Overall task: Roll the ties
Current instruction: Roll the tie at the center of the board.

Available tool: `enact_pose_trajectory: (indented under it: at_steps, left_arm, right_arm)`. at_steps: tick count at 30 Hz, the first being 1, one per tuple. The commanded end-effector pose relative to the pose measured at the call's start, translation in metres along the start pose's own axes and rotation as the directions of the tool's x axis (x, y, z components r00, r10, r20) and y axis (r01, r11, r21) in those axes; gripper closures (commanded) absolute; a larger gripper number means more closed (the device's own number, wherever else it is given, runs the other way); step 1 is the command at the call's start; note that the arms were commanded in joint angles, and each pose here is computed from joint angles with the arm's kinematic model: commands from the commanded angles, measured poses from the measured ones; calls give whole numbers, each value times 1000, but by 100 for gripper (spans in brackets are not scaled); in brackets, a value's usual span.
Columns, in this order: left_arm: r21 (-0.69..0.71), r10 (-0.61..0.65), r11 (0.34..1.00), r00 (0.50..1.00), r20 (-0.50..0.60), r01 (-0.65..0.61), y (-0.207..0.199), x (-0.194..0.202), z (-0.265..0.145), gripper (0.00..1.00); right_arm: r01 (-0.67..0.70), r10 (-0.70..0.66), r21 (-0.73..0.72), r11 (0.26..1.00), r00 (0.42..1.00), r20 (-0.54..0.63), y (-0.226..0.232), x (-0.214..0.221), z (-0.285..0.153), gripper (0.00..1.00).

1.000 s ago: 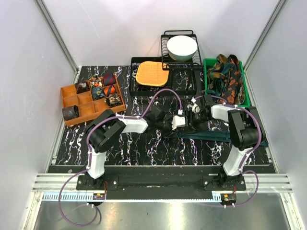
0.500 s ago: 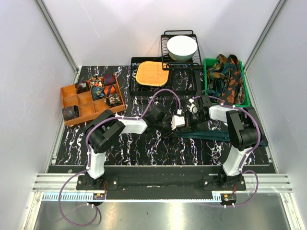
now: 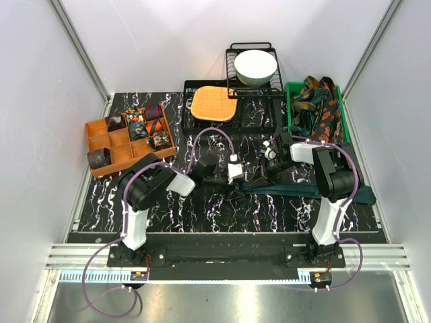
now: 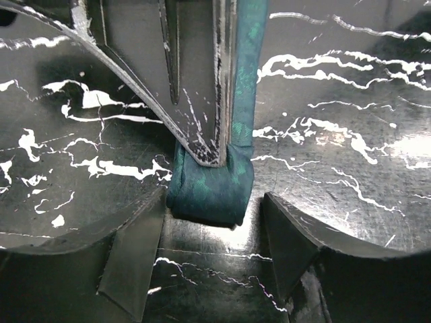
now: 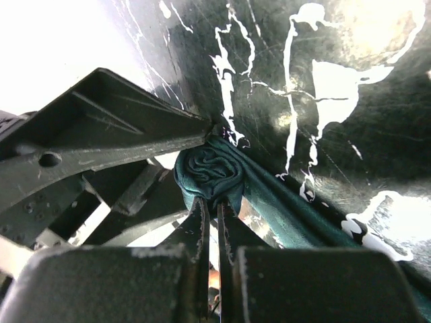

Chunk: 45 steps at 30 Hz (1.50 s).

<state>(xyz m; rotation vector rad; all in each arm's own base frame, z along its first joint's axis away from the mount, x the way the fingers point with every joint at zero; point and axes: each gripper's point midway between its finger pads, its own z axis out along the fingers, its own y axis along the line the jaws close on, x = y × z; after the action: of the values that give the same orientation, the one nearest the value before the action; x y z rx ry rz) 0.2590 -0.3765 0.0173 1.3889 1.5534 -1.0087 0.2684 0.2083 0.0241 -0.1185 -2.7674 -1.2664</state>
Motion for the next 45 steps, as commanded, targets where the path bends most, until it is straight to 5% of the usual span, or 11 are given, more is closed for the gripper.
enact_pose_trajectory:
  at_steps: [1,5,16,21,27,32,37,42,43,45]
  left_arm:
    - [43,-125,992,990,73,122,-15,23,0,33]
    - [88,-108,992,974,201,92,-20,6,5,33]
    - [81,-128,990,964,235,112,-16,20,24,47]
    - [34,-84,996,994,72,81,-10,35,27,73]
    - [31,-6,999,974,-225,13,-10,63,9,78]
    - [-1,-20,1000,898,-440,22,-5,81,-14,77]
    - [-51,-60,998,797,-601,36,-2,88,-35,76]
    - [-59,-31,998,804,-594,-5,4,56,-32,76]
    - [-42,-40,999,748,-662,17,-6,67,-39,76]
    - [-37,-54,999,732,-679,39,-10,64,-36,76]
  right_arm:
    - [-9,19,323,946,999,-27,-78,11,8,100]
    - [3,13,355,935,999,-43,-86,15,6,100]
    - [-13,40,373,928,997,-63,-93,16,10,100]
    - [-5,31,337,941,997,-71,-86,16,11,100]
    - [26,-20,223,974,999,-28,-45,7,-7,68]
    - [14,-17,96,995,999,31,-17,4,-36,44]
    - [34,-30,-43,999,996,88,8,-8,-35,42]
    - [19,-5,-108,994,992,128,15,-25,-20,43]
    - [16,0,-126,992,992,124,17,-25,-19,44]
    - [9,11,-143,990,991,137,20,-29,-19,45]
